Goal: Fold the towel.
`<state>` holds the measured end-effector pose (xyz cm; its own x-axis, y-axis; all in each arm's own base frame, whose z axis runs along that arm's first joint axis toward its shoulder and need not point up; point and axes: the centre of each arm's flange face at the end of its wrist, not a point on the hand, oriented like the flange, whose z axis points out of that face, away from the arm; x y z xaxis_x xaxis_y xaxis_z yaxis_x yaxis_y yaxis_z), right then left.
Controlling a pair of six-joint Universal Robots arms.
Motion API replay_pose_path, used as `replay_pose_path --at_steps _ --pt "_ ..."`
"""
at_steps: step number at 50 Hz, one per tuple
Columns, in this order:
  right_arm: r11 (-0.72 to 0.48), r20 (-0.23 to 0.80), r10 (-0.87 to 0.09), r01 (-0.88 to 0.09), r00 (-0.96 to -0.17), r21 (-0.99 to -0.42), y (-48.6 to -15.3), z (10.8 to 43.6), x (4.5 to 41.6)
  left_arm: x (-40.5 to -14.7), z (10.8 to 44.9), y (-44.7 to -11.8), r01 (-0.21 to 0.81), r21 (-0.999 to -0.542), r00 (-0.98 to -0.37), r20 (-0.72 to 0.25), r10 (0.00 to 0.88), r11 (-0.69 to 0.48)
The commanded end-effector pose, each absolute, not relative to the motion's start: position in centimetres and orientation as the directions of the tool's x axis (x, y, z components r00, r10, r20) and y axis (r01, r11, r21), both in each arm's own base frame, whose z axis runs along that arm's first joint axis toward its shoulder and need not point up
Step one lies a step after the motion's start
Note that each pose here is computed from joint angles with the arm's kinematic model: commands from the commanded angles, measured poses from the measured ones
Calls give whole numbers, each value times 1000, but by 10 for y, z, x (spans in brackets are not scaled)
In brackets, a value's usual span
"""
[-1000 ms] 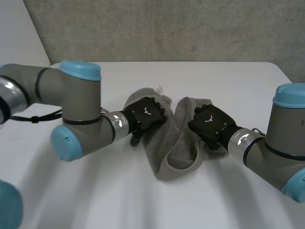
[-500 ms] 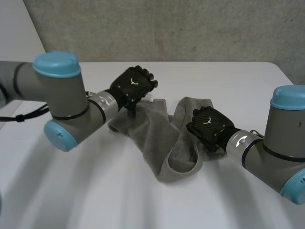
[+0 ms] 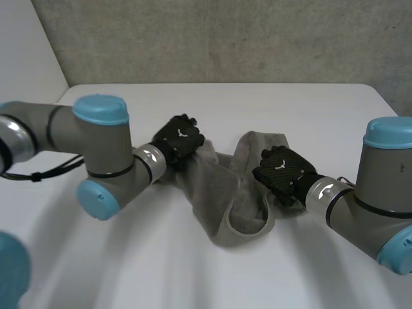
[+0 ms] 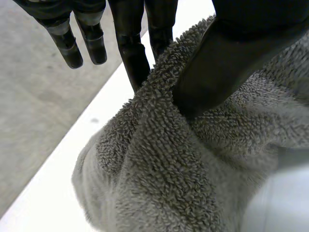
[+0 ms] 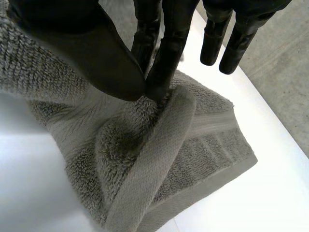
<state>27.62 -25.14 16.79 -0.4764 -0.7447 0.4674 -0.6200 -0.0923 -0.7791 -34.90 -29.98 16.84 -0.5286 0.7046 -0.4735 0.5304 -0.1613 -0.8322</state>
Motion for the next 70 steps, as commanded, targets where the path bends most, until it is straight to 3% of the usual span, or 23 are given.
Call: replay_pose_path --at_steps 1,7,16,19,26,30,41,46,51,53,63,70 --pt "-92 464 -748 -619 -474 -780 -249 168 277 -317 199 -257 580 -809 -560 -480 675 -94" --pt "-88 454 -761 -620 -463 -780 -246 170 278 -282 190 -208 644 -765 -543 -439 716 19" --pt "-90 442 -775 -613 -451 -785 -244 170 279 -263 151 -168 715 -687 -494 -362 791 132" --pt "-92 442 -776 -612 -451 -785 -244 170 280 -265 152 -173 714 -688 -495 -363 789 131" --pt "-92 443 -776 -613 -449 -784 -244 170 279 -286 202 -218 630 -777 -556 -451 699 0" --pt "-90 443 -775 -614 -452 -784 -245 170 279 -294 217 -231 605 -795 -569 -470 674 -44" --pt "-87 443 -771 -613 -457 -785 -247 170 277 -325 209 -250 583 -806 -535 -475 699 -102" --pt "-86 442 -772 -614 -457 -785 -247 170 277 -337 192 -261 593 -796 -494 -477 727 -120" --pt "-83 442 -771 -615 -459 -784 -248 169 277 -345 163 -263 676 -717 -336 -504 795 -169" --pt "-85 442 -772 -615 -457 -784 -248 169 277 -345 157 -264 696 -700 -315 -494 810 -157" --pt "-85 442 -772 -615 -457 -784 -248 169 276 -342 153 -267 723 -682 -301 -459 836 -113" --pt "-83 441 -773 -616 -456 -783 -248 168 277 -334 168 -265 726 -679 -319 -470 823 -107"
